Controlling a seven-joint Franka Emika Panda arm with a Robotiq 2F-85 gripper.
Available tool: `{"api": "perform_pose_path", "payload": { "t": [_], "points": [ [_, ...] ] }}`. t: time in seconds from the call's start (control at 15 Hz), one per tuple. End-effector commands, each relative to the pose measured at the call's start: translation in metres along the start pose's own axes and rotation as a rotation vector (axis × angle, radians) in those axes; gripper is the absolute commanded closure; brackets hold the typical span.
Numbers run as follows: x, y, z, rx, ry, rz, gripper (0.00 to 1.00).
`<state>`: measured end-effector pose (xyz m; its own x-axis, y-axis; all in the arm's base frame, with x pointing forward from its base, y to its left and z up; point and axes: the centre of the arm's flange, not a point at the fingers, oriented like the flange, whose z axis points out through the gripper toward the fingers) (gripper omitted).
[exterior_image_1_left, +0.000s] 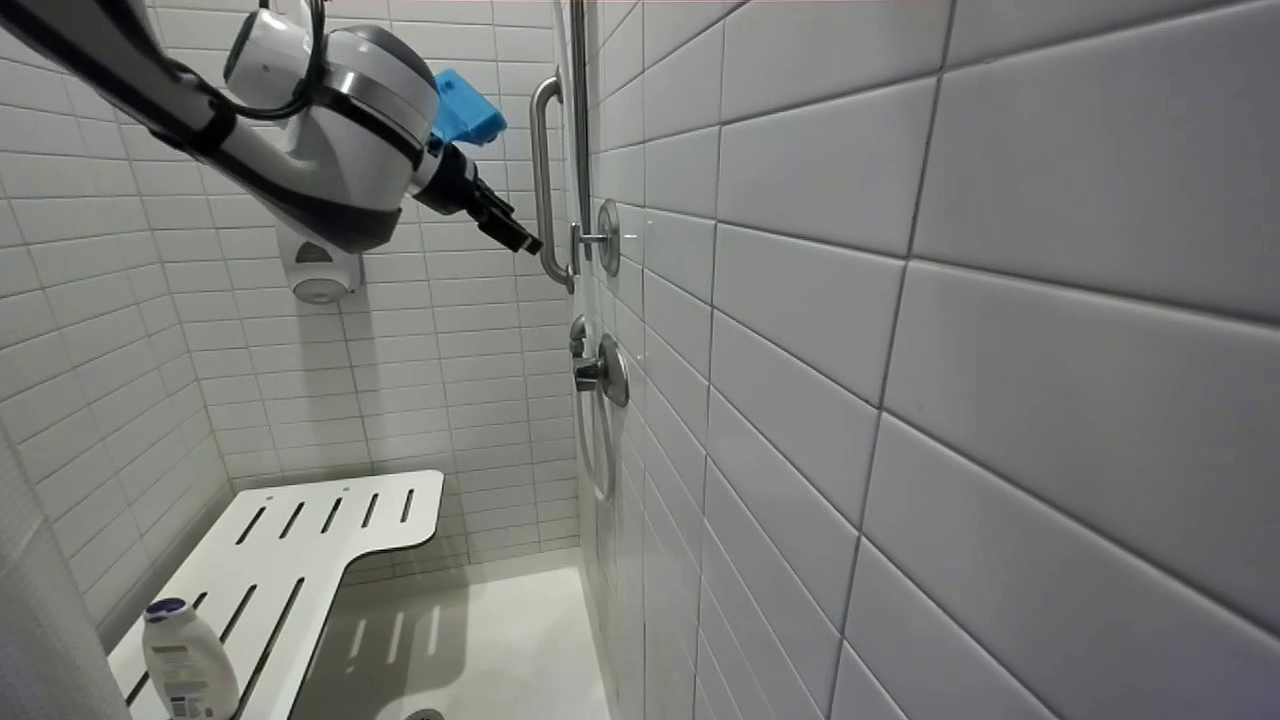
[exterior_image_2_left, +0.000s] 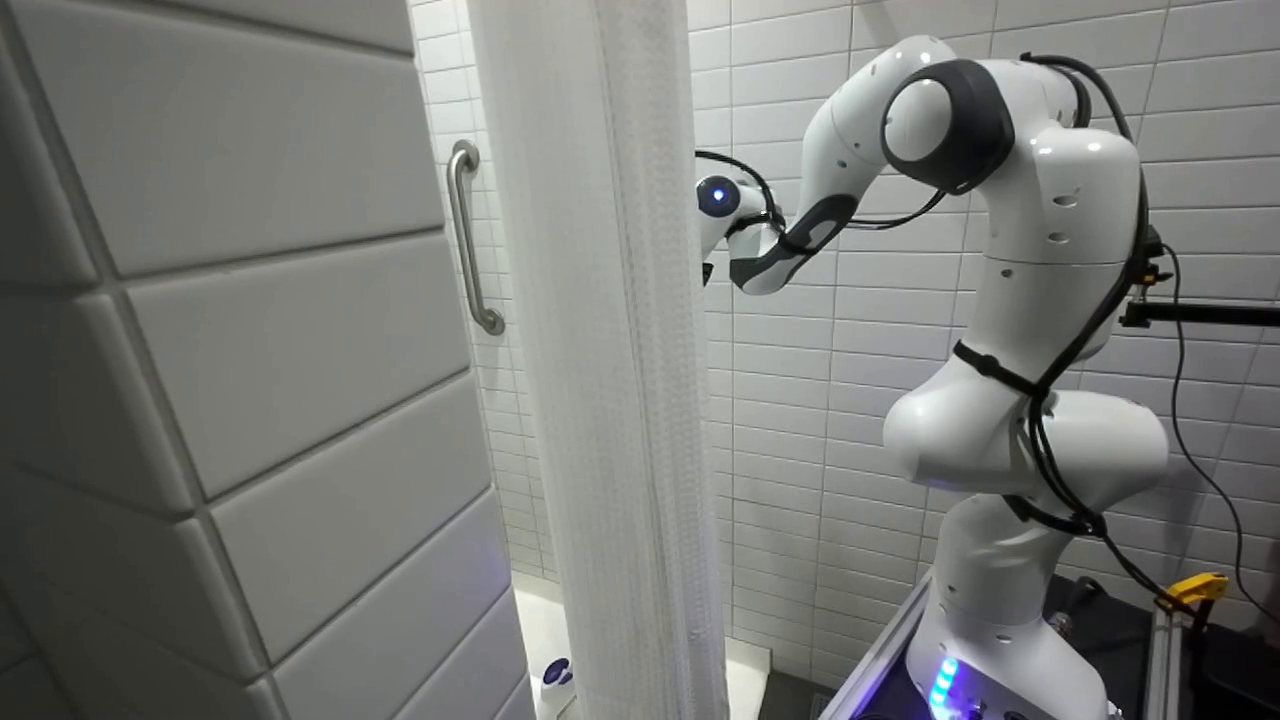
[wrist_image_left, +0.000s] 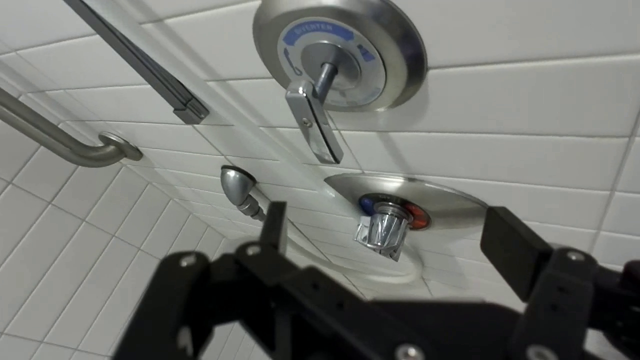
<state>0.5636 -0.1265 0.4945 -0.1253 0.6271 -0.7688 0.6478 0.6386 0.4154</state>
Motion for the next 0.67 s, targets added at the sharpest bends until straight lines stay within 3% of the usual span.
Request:
{"api": "perform_pose_path", "payload": {
  "t": [0.0, 0.27, 0.33, 0.6],
  "points": [
    [0.003, 0.009, 0.018, -0.036, -0.098, -0.147, 0.0],
    [0.007, 0.016, 0.028, -0.036, -0.17, -0.181, 0.0],
    [-0.003, 0.011, 0.011, -0.025, -0.137, -0.188, 0.0],
    [0.001, 0.01, 0.015, -0.017, -0.135, -0.188, 0.0]
  ]
}}
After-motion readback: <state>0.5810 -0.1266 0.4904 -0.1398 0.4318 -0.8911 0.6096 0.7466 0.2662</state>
